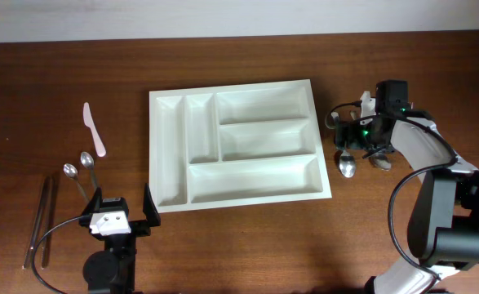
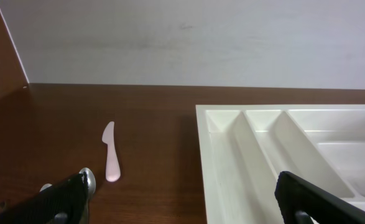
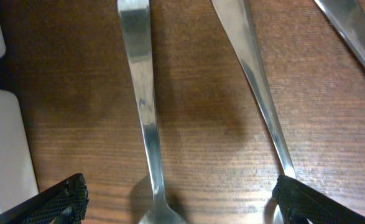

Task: Pack container
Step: 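Lower the right gripper and grasp the leftmost spoon's handle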

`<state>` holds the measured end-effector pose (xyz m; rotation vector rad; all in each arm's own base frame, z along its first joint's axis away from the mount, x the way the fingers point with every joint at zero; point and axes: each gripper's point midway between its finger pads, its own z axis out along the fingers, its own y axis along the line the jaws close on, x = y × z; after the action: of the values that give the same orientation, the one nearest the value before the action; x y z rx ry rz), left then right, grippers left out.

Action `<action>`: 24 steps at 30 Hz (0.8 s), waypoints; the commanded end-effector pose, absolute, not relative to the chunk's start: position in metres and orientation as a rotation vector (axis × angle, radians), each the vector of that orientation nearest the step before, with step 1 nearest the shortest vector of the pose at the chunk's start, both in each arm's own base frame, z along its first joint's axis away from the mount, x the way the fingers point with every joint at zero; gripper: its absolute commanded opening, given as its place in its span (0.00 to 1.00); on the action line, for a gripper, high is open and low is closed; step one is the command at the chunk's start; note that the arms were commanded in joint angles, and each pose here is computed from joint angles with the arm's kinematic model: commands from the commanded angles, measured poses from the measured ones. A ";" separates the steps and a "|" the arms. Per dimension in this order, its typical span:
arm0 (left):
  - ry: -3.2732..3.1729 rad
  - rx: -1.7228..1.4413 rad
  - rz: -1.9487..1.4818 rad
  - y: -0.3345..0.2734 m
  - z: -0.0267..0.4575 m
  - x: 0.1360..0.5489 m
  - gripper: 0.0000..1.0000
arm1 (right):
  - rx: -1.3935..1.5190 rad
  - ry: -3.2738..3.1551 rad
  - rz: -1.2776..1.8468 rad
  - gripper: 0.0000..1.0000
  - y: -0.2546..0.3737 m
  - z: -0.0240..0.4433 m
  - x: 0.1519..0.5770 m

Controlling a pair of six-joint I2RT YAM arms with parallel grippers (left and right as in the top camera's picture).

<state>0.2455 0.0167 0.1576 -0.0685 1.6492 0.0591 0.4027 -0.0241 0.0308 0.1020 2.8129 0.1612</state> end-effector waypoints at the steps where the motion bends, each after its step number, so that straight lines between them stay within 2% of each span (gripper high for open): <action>1: 1.650 -0.045 0.058 0.014 0.156 0.246 0.99 | 0.090 2.804 0.212 0.96 -0.019 0.027 0.409; 13: 1.650 -0.045 0.058 0.014 0.156 0.246 0.99 | 0.084 2.861 0.266 0.89 -0.010 0.001 0.405; 15: 1.650 -0.045 0.058 0.014 0.156 0.246 0.99 | 0.076 2.867 0.267 0.86 -0.008 -0.001 0.405; 22: 1.650 -0.045 0.058 0.014 0.156 0.246 0.99 | 0.126 2.881 0.208 0.63 -0.010 -0.007 0.405; 24: 1.650 -0.045 0.058 0.014 0.156 0.246 0.99 | 0.127 2.883 0.198 0.63 -0.011 -0.007 0.404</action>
<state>0.2455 0.0167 0.1574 -0.0663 1.6497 0.0611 0.4064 -0.0140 0.0040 0.1129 2.8522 0.2040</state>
